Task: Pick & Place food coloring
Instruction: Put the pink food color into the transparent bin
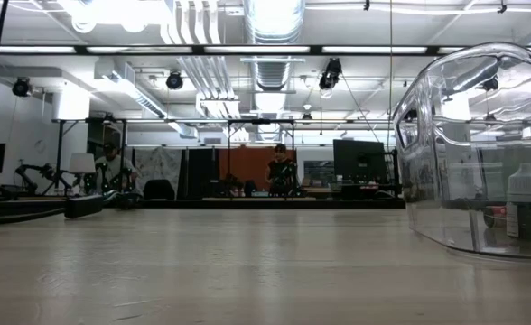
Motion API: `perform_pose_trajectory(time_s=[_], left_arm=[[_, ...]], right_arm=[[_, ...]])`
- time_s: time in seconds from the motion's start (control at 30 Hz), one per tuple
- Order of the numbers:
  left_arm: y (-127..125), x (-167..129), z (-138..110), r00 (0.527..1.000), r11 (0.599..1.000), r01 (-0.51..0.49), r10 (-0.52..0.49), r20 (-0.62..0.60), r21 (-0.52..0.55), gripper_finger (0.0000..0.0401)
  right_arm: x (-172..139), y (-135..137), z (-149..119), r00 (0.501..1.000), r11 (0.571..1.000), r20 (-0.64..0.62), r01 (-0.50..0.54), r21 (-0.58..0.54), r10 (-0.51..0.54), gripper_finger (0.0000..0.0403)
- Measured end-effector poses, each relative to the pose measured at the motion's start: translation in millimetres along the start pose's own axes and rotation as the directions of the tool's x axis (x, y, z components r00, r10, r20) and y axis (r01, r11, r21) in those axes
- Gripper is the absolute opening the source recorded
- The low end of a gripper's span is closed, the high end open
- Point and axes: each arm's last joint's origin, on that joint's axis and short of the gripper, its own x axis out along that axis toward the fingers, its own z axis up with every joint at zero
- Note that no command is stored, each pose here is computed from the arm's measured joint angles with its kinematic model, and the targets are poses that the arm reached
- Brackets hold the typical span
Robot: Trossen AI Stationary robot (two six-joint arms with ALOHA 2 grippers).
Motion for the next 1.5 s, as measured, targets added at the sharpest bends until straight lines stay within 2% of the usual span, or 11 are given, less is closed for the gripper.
perform_pose_trajectory(time_s=[0.23, 0.43, 0.57, 0.63, 0.73, 0.93, 1.07, 1.2, 1.27, 1.37, 1.5], left_arm=[[-11.6, -3.7, -0.3, 0.988, 0.994, 0.101, -0.096, -0.117, 0.035, 0.0181], [-10.3, -3.7, -1.6, 0.978, 0.993, 0.117, -0.110, -0.176, 0.033, 0.0181], [-12.1, -4.4, -3.5, 0.962, 0.986, 0.157, -0.142, -0.233, 0.050, 0.0181], [-12.4, -4.7, -4.0, 0.953, 0.984, 0.172, -0.154, -0.259, 0.047, 0.0181], [-13.2, -5.1, -4.6, 0.940, 0.980, 0.195, -0.174, -0.292, 0.042, 0.0181], [-16.8, -6.6, -3.6, 0.933, 0.975, 0.220, -0.197, -0.302, 0.044, 0.0181], [-18.5, -7.1, -2.6, 0.932, 0.970, 0.234, -0.206, -0.297, 0.060, 0.0181], [-17.5, -6.7, -2.8, 0.933, 0.975, 0.221, -0.203, -0.298, 0.028, 0.0181], [-15.4, -6.6, -3.7, 0.934, 0.978, 0.204, -0.183, -0.307, 0.035, 0.0181], [-8.2, -6.6, -7.1, 0.933, 0.980, 0.160, -0.112, -0.341, 0.118, 0.0181], [-0.6, -7.3, -11.2, 0.920, 0.977, 0.123, -0.047, -0.390, 0.173, 0.0181]], right_arm=[[-4.3, -8.4, -13.2, 0.999, 0.990, -0.038, 0.009, 0.141, -0.003, 0.0041], [-8.5, -20.5, -30.5, 0.998, 0.978, -0.055, 0.034, 0.207, -0.023, 0.0034], [-11.7, -27.9, -42.7, 0.997, 0.920, -0.072, 0.058, 0.387, -0.032, 0.0013], [-14.3, -30.8, -47.5, 0.996, 0.897, -0.089, 0.067, 0.438, -0.031, 0.0010], [-16.2, -30.8, -51.8, 0.991, 0.887, -0.136, 0.075, 0.456, -0.013, 0.0008], [-18.5, -21.7, -49.3, 0.990, 0.923, -0.138, 0.025, 0.383, 0.030, 0.0008], [-17.6, -19.6, -48.2, 0.989, 0.929, -0.140, 0.018, 0.369, 0.037, 0.0008], [-17.7, -19.3, -47.6, 0.990, 0.928, -0.138, 0.017, 0.372, 0.038, 0.0008], [-18.2, -19.8, -48.8, 0.989, 0.902, -0.142, 0.027, 0.431, 0.038, 0.0008], [-17.7, -18.3, -54.6, 0.988, 0.823, -0.147, 0.041, 0.566, 0.052, 0.0008], [-13.9, -8.7, -68.9, 0.986, 0.795, -0.117, -0.021, 0.606, 0.115, 0.0009]])
